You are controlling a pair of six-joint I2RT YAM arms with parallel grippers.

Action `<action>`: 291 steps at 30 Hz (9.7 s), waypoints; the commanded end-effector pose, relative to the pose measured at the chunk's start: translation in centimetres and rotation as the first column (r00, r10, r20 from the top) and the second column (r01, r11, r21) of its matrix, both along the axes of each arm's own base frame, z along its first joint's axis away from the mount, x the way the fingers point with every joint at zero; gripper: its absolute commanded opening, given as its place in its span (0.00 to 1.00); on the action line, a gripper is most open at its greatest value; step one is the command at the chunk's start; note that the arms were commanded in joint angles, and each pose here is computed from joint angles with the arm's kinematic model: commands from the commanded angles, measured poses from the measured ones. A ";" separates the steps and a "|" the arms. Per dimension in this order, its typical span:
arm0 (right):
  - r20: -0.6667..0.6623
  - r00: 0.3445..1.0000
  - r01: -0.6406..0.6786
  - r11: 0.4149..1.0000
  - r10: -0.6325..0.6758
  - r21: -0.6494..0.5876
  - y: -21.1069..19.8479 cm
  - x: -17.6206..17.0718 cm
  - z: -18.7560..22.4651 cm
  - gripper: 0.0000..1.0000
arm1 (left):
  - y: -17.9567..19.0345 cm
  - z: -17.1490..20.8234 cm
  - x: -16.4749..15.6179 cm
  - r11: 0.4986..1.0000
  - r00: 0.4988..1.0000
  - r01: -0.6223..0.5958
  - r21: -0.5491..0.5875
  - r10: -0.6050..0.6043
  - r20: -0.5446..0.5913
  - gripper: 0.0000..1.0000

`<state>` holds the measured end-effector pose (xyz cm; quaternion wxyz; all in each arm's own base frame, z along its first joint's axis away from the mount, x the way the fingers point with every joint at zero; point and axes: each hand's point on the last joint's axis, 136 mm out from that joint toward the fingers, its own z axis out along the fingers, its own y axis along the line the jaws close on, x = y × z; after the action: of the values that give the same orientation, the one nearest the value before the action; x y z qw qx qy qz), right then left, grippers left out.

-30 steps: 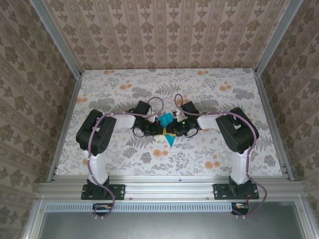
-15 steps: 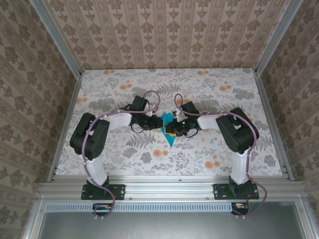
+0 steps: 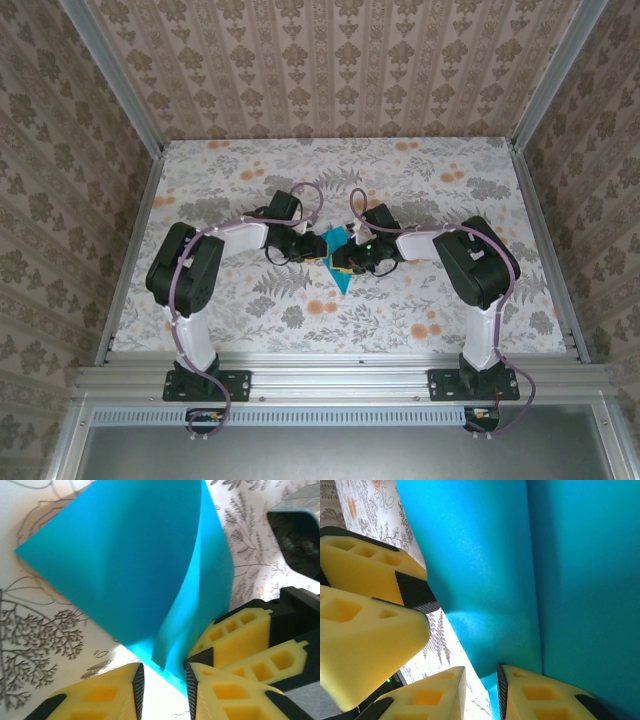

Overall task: Fold a paper plane with a square sheet of paper (pick it up from the middle)
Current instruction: Fourth fold the wing at the center of the table.

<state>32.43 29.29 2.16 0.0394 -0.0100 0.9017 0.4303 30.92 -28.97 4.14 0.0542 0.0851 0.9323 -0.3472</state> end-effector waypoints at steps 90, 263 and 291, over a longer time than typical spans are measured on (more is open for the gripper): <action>-0.055 0.990 -0.135 0.986 0.130 -0.093 0.7 -5.5 -1.0 0.22 | 3.1 -8.8 -1.7 0.946 0.987 0.132 0.298 -0.098 -0.126 0.02; -0.001 1.000 0.026 0.995 -0.026 -0.095 -1.5 2.1 0.8 0.17 | -0.2 -5.9 -10.0 0.957 0.995 0.094 0.276 -0.102 0.017 0.06; 0.059 0.996 0.078 0.957 -0.064 -0.279 -2.8 6.9 -2.3 0.18 | 3.0 -7.0 -12.8 0.927 0.989 0.145 0.346 -0.145 -0.027 0.00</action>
<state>38.83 27.94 1.78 0.0784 0.0003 0.9392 0.3344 22.29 -31.39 1.75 0.1009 0.1662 0.9395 -0.2819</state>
